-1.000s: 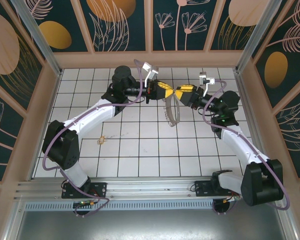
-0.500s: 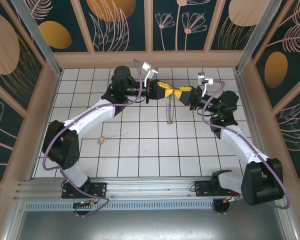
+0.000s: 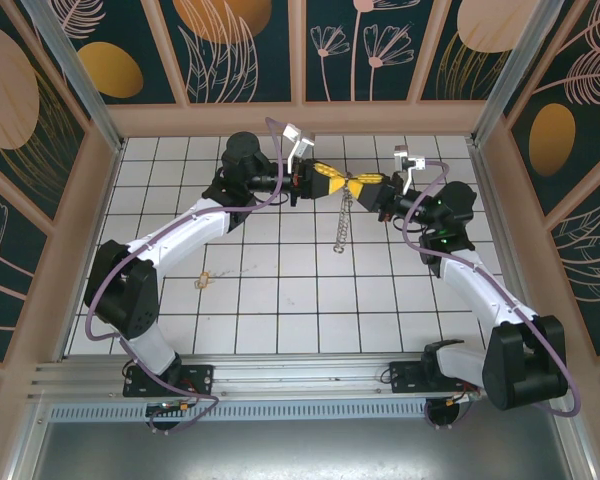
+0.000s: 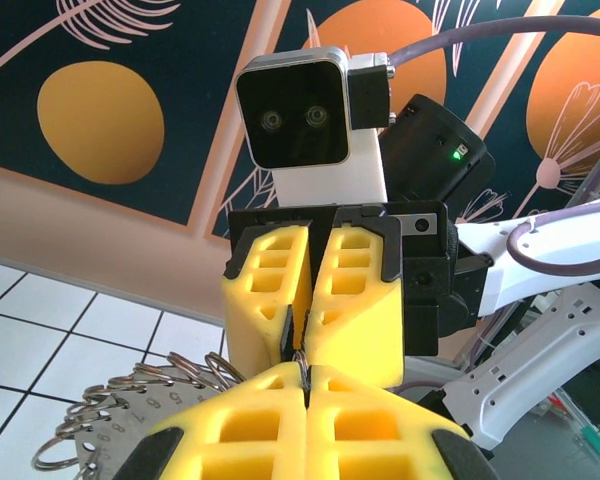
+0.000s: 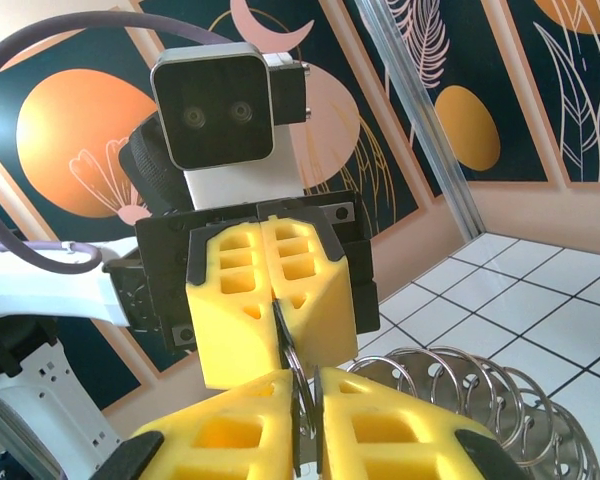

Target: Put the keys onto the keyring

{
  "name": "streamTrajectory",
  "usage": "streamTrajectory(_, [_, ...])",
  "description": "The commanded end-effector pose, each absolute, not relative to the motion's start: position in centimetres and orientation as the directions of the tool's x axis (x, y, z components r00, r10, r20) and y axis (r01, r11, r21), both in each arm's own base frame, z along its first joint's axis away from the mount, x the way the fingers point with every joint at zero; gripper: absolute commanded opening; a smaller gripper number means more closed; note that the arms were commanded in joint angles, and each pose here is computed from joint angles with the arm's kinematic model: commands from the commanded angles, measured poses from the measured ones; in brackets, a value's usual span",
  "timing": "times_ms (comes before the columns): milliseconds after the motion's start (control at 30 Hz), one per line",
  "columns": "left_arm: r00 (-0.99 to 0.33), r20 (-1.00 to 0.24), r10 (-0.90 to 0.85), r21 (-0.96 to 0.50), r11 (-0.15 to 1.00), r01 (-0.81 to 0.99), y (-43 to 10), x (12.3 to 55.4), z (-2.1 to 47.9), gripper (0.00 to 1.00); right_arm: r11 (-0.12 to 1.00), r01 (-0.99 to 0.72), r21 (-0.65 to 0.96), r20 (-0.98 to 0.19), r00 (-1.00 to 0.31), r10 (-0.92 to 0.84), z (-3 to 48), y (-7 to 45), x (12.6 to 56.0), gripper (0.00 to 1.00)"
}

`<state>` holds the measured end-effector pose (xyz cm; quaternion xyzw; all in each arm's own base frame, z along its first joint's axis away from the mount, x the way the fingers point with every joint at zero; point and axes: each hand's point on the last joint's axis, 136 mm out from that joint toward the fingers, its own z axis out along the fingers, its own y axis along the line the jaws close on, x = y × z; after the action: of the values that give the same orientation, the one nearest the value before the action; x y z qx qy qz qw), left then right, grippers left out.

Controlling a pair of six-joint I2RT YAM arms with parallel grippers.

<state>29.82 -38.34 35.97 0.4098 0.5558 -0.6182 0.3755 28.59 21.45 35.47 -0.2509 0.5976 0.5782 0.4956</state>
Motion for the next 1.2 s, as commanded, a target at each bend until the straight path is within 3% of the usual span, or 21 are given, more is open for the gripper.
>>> streamTrajectory(0, [-0.316, -0.948, -0.044, -0.306, -0.148, 0.940, -38.2, 28.7, 37.8, 0.00, 0.175, -0.899, 0.402, -0.899, -0.352, 0.259, 36.2, 22.1, 28.1, 0.15])
streamTrajectory(100, [-0.321, -0.946, -0.043, -0.312, -0.149, 0.938, -38.3, 28.6, 37.8, 0.00, 0.172, -0.899, 0.403, -0.899, -0.353, 0.258, 36.2, 22.2, 28.2, 0.15])
streamTrajectory(267, [-0.323, -0.945, -0.044, -0.314, -0.148, 0.938, -38.3, 28.7, 37.8, 0.00, 0.163, -0.903, 0.397, -0.901, -0.350, 0.256, 36.4, 22.4, 28.2, 0.00])
streamTrajectory(533, [-0.336, -0.939, -0.077, -0.327, -0.103, 0.939, -38.0, 29.2, 38.1, 0.01, 0.185, -0.907, 0.377, -0.906, -0.321, 0.275, 36.9, 22.2, 28.6, 0.00])
streamTrajectory(700, [-0.324, -0.925, -0.198, -0.338, 0.041, 0.940, -36.7, 30.6, 40.0, 0.39, 0.207, -0.913, 0.352, -0.911, -0.283, 0.299, 38.0, 21.7, 28.8, 0.00])
streamTrajectory(867, [-0.309, -0.893, -0.328, -0.371, 0.148, 0.916, -34.7, 31.5, 42.0, 0.59, 0.214, -0.922, 0.322, -0.909, -0.238, 0.341, 39.3, 21.2, 28.6, 0.00])
streamTrajectory(967, [-0.294, -0.883, -0.365, -0.371, 0.162, 0.915, -33.9, 31.2, 42.9, 0.61, 0.208, -0.929, 0.307, -0.903, -0.215, 0.372, 40.0, 20.9, 28.3, 0.00])
streamTrajectory(1167, [-0.301, -0.877, -0.375, -0.372, 0.133, 0.919, -33.8, 30.7, 43.0, 0.55, 0.184, -0.940, 0.286, -0.878, -0.180, 0.444, 41.7, 20.4, 27.9, 0.00])
